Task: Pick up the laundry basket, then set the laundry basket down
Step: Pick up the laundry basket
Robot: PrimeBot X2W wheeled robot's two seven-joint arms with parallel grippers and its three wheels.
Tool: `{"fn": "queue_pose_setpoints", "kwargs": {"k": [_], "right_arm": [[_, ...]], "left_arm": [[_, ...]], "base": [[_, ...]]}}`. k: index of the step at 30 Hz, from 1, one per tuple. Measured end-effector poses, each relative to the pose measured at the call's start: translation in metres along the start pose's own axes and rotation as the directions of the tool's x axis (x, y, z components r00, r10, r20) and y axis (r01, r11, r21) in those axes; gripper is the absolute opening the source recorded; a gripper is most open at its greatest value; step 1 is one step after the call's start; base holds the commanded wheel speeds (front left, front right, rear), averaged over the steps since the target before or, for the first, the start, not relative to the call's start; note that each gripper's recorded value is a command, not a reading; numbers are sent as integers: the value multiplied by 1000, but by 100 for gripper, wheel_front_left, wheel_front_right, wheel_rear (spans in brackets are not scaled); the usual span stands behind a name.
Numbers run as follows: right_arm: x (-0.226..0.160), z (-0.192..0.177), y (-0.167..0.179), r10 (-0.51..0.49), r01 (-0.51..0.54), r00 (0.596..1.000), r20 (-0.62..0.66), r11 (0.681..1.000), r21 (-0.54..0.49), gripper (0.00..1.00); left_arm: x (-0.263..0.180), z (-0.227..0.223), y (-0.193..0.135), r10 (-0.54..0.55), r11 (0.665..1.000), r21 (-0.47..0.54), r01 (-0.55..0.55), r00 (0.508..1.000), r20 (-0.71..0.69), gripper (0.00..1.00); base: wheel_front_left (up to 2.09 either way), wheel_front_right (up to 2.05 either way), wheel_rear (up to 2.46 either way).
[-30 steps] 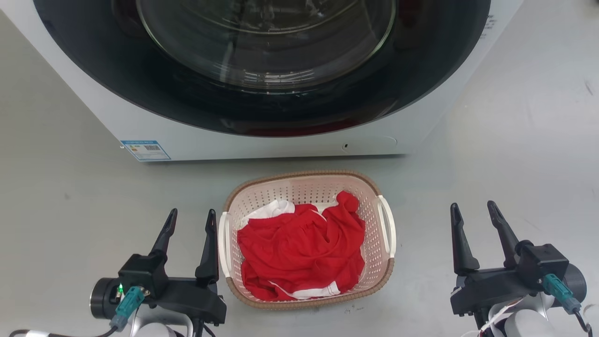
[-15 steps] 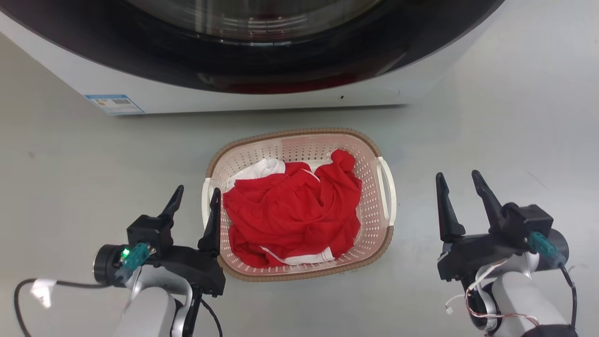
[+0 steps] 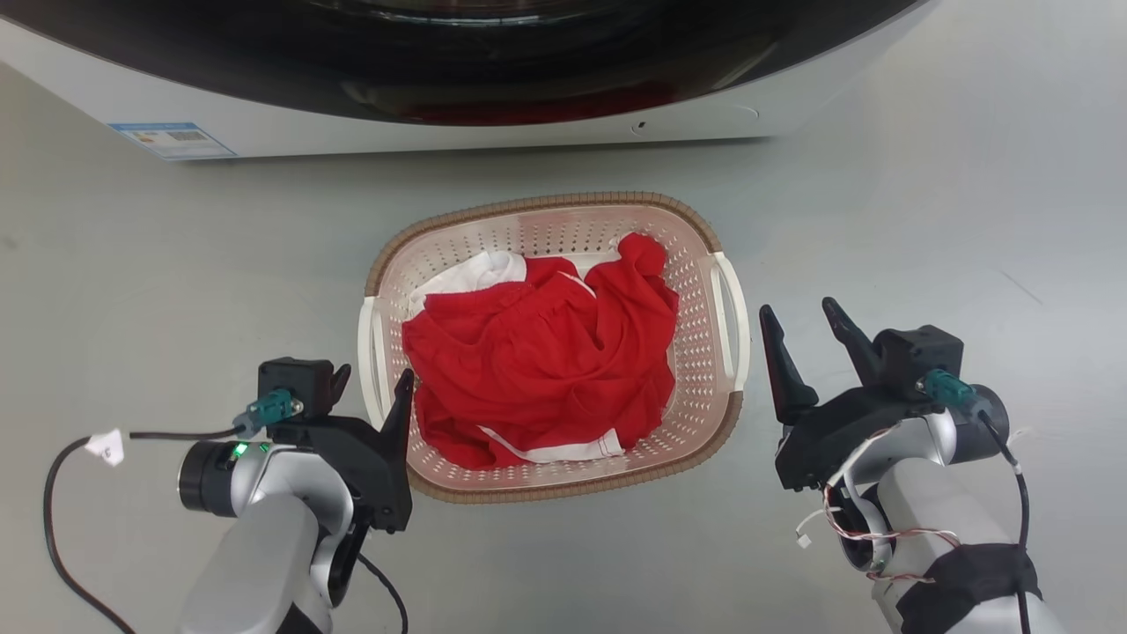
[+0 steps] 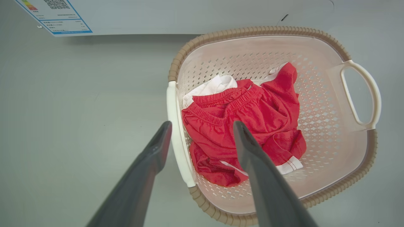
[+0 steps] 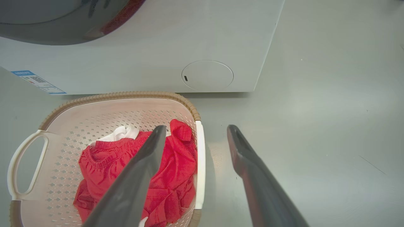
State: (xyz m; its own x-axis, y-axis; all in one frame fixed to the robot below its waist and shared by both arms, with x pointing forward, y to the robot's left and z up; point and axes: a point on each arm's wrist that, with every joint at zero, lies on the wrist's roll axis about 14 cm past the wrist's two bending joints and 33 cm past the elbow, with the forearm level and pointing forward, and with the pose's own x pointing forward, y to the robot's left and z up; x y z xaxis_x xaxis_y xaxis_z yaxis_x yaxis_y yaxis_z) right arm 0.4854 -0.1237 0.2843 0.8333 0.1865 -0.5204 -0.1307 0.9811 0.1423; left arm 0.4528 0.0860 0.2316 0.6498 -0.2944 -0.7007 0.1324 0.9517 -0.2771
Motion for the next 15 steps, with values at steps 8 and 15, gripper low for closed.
{"fn": "queue_pose_setpoints", "kwargs": {"k": [8, 15], "right_arm": [[17, -22, -5, -9, 8, 995, -95, 1000, -4, 100], [32, -39, -15, -23, 22, 986, -162, 1000, -7, 100]], "left_arm": [[22, -21, 10, 9, 999, -43, -15, 990, -142, 100], [41, -35, 15, 3, 998, -62, -17, 976, -217, 100]], "base": [[0, 0, 0], [0, 0, 0]]}}
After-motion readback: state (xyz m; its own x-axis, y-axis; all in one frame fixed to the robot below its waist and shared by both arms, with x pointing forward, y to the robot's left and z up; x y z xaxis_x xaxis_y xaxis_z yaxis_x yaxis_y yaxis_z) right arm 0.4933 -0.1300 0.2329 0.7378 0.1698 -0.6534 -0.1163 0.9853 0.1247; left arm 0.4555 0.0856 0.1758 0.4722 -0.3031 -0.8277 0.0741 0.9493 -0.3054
